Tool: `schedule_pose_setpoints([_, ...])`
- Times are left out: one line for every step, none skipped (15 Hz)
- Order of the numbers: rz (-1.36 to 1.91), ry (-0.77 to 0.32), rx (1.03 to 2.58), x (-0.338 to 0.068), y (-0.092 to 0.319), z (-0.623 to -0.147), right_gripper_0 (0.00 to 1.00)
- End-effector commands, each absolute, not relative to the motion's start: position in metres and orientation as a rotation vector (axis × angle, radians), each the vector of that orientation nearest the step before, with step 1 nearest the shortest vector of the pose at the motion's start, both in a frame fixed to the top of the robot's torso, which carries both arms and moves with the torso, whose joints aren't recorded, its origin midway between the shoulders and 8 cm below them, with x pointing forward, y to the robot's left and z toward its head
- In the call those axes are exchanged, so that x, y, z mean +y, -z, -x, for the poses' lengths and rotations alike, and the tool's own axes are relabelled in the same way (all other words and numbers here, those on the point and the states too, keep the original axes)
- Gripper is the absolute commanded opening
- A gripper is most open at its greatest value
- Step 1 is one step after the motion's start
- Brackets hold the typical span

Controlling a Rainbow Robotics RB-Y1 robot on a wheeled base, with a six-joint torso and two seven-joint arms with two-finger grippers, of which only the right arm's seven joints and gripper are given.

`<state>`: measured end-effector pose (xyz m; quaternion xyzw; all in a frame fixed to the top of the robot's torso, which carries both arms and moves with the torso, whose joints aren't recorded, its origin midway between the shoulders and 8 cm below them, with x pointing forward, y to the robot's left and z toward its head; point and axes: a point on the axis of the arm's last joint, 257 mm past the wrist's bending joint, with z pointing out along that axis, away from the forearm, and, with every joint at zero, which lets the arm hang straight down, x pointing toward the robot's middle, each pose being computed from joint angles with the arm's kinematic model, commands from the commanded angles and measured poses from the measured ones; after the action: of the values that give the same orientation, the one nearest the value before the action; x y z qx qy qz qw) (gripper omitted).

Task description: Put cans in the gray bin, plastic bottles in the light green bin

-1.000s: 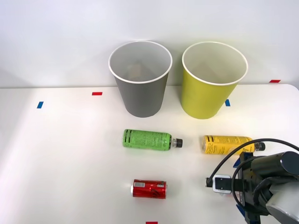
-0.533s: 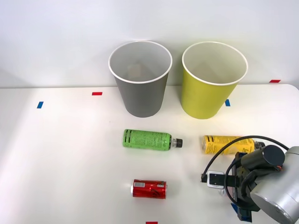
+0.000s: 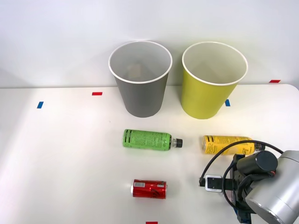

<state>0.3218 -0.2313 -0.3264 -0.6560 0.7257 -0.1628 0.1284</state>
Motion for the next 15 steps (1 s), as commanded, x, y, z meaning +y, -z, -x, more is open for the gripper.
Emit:
schedule_pose_setpoints([1.912, 0.482, 2.104, -0.23, 0.327, -0.322, 1.0])
schedule_pose_setpoints([1.912, 0.485, 2.103, -0.23, 0.326, -0.323, 0.81])
schedule_pose_setpoints([1.914, 0.486, 2.1, -0.23, 0.326, -0.323, 0.39])
schedule_pose_setpoints([1.906, 0.496, 2.101, -0.231, 0.326, -0.324, 0.04])
schedule_pose_setpoints([1.903, 0.496, 2.1, -0.23, 0.326, -0.325, 0.01])
schedule_pose_setpoints([1.901, 0.495, 2.099, -0.229, 0.325, -0.325, 0.01])
schedule_pose_setpoints([1.892, 0.496, 2.104, -0.228, 0.325, -0.325, 0.0])
schedule_pose_setpoints([1.887, 0.497, 2.103, -0.227, 0.325, -0.326, 0.0])
schedule_pose_setpoints([1.883, 0.498, 2.104, -0.226, 0.325, -0.326, 0.0])
schedule_pose_setpoints([1.876, 0.493, 2.103, -0.224, 0.325, -0.327, 0.0])
schedule_pose_setpoints([1.86, 0.485, 2.089, -0.22, 0.323, -0.33, 0.0])
schedule_pose_setpoints([1.842, 0.478, 2.076, -0.215, 0.322, -0.334, 0.0])
schedule_pose_setpoints([1.807, 0.464, 2.053, -0.208, 0.318, -0.341, 0.0])
schedule_pose_setpoints([1.767, 0.448, 2.031, -0.2, 0.314, -0.348, 0.0])
schedule_pose_setpoints([1.725, 0.435, 2.009, -0.193, 0.308, -0.356, 0.0])
